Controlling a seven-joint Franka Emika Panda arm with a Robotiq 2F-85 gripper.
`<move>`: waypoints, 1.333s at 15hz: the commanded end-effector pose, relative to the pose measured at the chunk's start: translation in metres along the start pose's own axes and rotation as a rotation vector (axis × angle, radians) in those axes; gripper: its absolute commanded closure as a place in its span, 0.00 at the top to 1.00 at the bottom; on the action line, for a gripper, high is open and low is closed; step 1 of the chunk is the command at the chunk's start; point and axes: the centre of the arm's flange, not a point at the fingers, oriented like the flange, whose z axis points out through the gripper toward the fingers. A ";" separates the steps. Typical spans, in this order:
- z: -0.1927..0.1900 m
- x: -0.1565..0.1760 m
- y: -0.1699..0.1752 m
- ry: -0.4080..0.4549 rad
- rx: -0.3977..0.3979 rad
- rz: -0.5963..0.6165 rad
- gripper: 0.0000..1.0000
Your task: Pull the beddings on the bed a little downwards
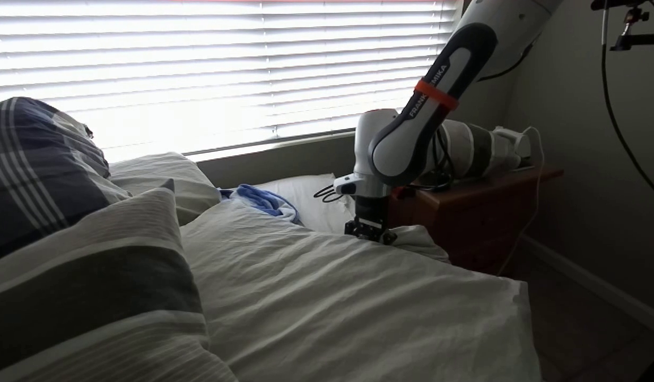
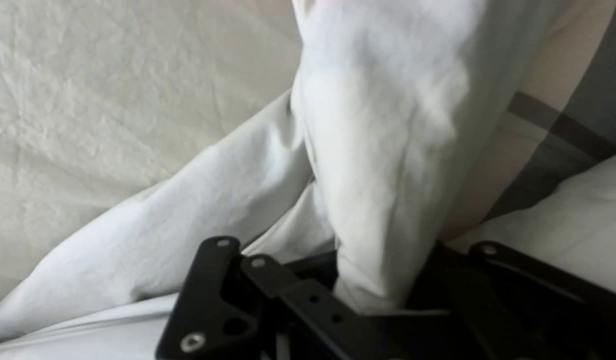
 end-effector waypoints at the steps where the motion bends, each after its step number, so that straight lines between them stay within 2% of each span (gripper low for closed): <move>1: 0.000 0.028 -0.071 -0.049 0.143 0.032 0.36; 3: -0.012 0.025 -0.059 -0.097 0.065 0.178 0.49; 4: -0.024 0.027 -0.056 -0.107 0.052 0.233 0.57; 10: -0.093 0.038 -0.066 -0.163 0.031 0.525 0.98; 15: -0.150 0.025 -0.099 -0.116 0.008 0.789 1.00; 20: -0.197 0.003 -0.140 -0.013 -0.079 1.024 1.00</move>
